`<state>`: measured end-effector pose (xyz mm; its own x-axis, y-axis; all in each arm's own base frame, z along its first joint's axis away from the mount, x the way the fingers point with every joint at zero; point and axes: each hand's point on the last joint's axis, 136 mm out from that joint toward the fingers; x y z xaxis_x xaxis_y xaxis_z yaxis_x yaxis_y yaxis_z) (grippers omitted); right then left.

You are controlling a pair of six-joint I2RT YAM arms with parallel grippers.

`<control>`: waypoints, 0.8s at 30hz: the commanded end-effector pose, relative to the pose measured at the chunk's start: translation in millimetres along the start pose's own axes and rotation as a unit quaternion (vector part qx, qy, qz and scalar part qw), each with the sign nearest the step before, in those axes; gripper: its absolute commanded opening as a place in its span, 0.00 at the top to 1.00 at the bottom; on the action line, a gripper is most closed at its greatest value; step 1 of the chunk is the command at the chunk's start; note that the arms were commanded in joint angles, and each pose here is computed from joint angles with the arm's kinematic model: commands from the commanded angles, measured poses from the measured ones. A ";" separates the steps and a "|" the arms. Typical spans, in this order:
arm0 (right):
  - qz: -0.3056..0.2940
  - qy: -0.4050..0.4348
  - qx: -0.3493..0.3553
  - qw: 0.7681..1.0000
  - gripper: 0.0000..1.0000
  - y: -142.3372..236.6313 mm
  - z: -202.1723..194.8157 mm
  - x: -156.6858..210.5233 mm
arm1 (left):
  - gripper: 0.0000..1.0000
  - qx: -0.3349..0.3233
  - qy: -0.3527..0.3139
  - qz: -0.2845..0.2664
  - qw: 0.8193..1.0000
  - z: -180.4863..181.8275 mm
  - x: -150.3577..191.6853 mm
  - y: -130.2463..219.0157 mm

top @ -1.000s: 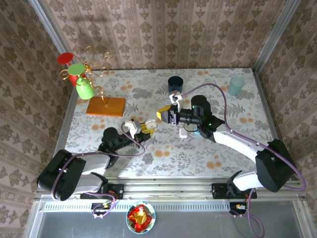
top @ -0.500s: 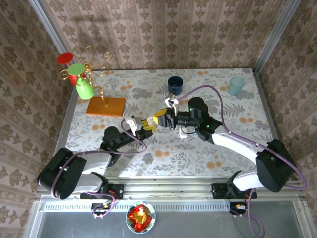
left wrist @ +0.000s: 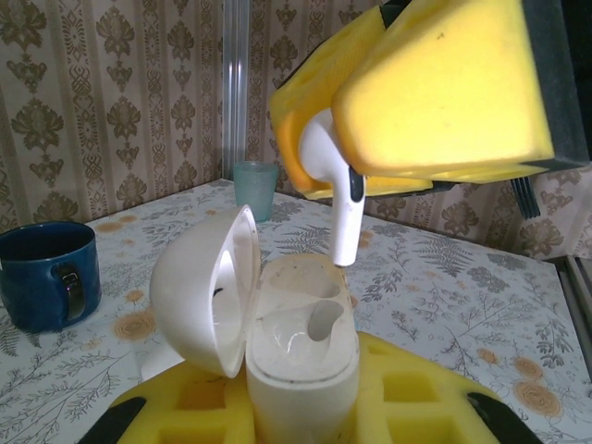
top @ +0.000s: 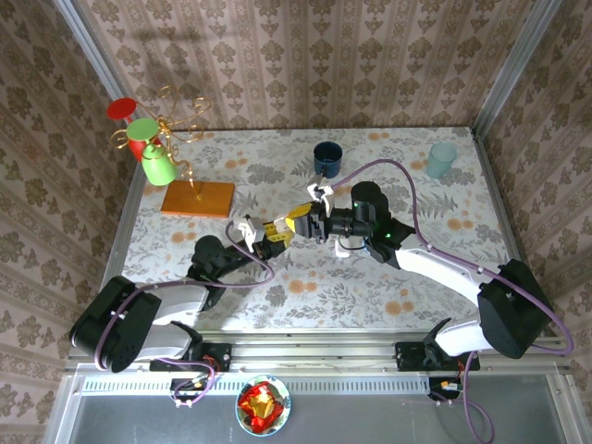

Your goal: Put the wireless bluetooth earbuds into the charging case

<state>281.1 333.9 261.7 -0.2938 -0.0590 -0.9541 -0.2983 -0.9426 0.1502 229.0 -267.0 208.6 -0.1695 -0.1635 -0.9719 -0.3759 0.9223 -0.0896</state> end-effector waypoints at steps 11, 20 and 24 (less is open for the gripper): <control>0.018 -0.014 0.008 1.000 0.80 -9.3 -8.7 18.4 | 1.00 0.015 -0.015 -0.037 0.999 -9.5 -26.0 -2.6; 0.031 -0.029 0.054 0.998 0.77 -5.8 -24.4 24.2 | 1.00 0.027 -0.020 -0.045 0.998 -15.0 -34.4 -2.6; 0.034 -0.030 0.062 0.997 0.71 -6.1 -27.8 27.3 | 1.00 0.027 -0.017 -0.047 0.998 -16.0 -35.2 -1.4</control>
<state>292.8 334.0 242.0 -0.3323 -0.0811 -0.9397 -0.3407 -0.9187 0.1998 230.0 -266.2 209.8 -0.1860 -0.1708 -0.9676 -0.3896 0.9169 -0.0869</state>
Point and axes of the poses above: each hand's point on the last joint's axis, 136 mm out from that joint toward the fingers, its own y axis back along the fingers, its own z axis along the line the jaws close on, x = y × z, and after that the axes turned 8 degrees about y, right-handed
